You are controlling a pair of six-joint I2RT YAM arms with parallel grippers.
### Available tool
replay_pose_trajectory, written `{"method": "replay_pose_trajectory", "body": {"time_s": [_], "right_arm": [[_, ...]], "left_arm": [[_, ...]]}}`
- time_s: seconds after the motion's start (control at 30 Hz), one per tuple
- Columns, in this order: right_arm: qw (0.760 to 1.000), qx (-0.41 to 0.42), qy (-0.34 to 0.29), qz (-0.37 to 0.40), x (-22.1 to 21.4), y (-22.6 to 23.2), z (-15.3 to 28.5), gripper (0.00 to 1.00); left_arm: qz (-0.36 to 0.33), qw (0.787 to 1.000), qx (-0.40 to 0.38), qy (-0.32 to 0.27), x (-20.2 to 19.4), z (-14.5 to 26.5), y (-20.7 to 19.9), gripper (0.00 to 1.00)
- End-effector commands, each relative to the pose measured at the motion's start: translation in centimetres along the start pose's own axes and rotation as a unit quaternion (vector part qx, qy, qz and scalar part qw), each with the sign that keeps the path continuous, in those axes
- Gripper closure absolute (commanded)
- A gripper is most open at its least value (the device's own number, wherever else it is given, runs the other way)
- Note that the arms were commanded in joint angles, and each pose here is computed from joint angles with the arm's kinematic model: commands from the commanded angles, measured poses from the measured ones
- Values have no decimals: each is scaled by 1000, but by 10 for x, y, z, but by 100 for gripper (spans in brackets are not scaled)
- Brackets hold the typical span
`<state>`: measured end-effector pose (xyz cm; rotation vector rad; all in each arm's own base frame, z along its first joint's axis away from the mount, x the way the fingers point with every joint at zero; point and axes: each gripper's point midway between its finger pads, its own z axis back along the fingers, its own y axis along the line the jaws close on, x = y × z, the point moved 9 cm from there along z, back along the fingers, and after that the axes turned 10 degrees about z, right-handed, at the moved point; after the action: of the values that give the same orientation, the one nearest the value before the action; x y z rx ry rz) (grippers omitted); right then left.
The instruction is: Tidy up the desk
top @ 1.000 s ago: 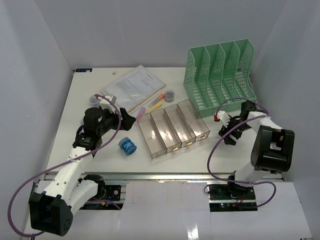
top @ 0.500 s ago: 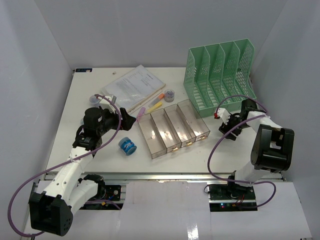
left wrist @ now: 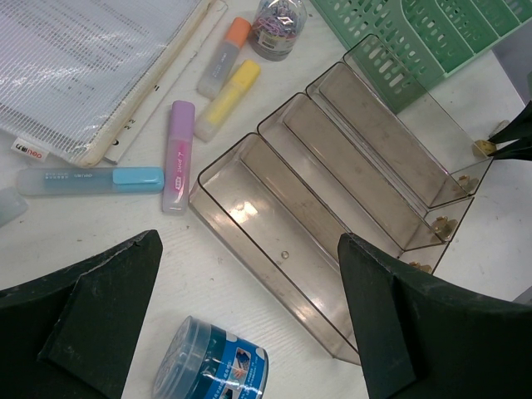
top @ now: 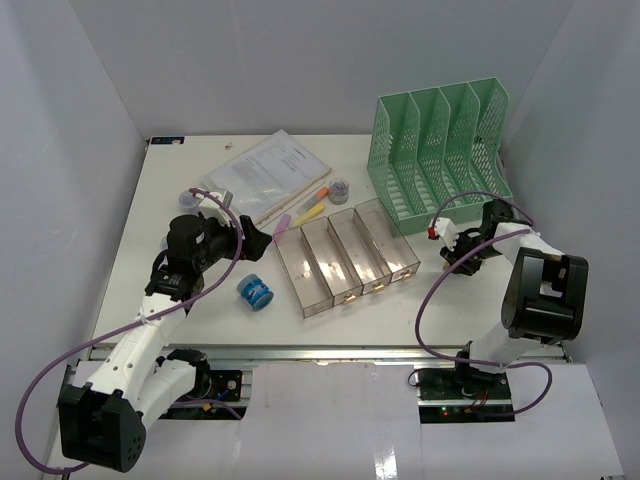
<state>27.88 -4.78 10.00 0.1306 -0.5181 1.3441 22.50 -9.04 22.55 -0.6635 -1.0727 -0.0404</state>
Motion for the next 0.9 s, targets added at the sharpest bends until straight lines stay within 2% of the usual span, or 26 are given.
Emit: {"method": "replay_pose_trajectory", "body": {"time_s": [0.0,0.47,0.6,0.87], "right_arm": [[999,0,-33,-7,15,8,16,78],[981,-57,-181,-31,91,15,90,83],[973,-66,-216,-38,115,15,96,83],[967,-43,-246,-47,151,13,87,83]], "left_arm": [[-7,1000,-15,-19,13,4,-10,2],[-7,1000,-20,-15,13,3,-10,2],[-5,1000,-20,-13,12,3,-10,2],[-5,1000,-19,-10,12,1,-9,2]]}}
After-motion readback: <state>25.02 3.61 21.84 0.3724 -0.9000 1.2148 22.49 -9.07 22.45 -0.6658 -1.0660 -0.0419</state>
